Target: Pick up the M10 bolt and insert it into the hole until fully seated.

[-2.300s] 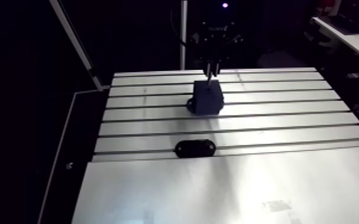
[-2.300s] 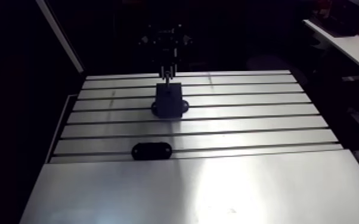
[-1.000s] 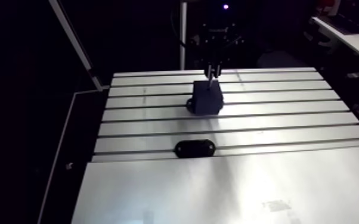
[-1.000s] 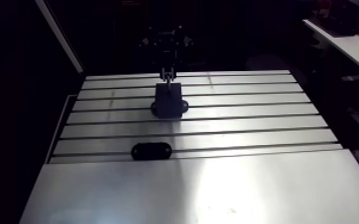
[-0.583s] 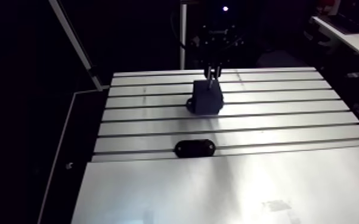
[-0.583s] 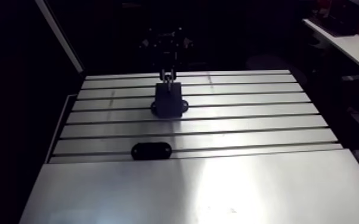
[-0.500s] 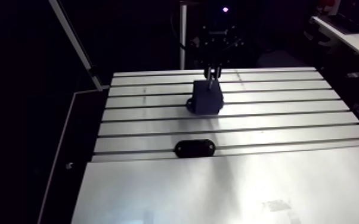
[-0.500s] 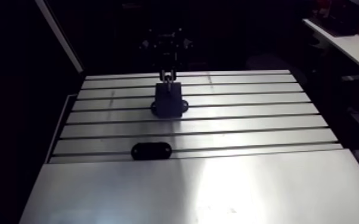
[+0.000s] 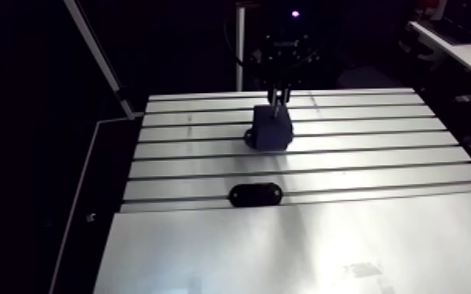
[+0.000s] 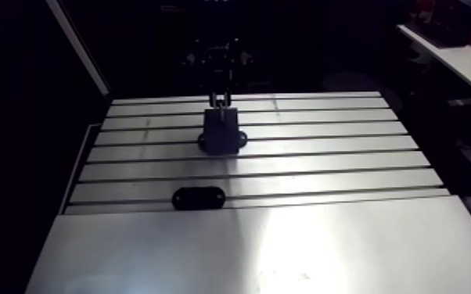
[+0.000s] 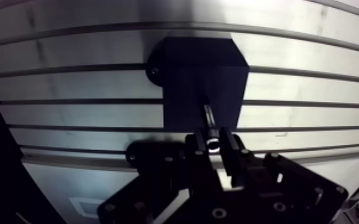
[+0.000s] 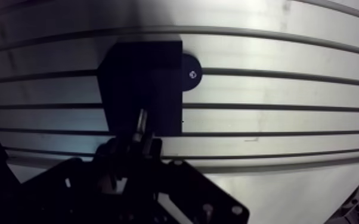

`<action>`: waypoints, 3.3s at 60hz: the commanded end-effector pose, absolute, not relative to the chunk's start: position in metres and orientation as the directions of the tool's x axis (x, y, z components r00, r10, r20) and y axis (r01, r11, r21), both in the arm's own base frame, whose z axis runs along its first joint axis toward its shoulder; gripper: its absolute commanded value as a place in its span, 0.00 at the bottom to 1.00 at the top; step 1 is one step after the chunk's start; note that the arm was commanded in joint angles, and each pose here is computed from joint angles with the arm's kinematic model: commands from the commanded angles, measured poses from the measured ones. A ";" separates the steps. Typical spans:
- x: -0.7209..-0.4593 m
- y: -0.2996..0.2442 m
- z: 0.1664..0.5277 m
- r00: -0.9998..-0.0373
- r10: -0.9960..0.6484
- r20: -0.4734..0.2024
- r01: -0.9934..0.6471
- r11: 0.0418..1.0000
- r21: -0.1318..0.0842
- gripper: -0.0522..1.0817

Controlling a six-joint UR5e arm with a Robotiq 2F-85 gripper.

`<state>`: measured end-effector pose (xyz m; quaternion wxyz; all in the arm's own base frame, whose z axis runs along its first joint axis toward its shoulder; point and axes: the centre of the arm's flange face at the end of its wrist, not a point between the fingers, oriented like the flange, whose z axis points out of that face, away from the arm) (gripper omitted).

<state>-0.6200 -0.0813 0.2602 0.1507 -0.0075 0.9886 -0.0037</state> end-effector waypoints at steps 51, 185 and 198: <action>-0.622 -0.081 0.259 -0.961 -0.018 -0.277 -0.016 1.000 -0.009 1.00; -0.588 -0.085 0.343 -0.975 -0.016 -0.220 -0.017 1.000 -0.001 0.05; -0.542 -0.084 0.418 -0.977 -0.019 -0.212 -0.030 0.998 0.048 0.05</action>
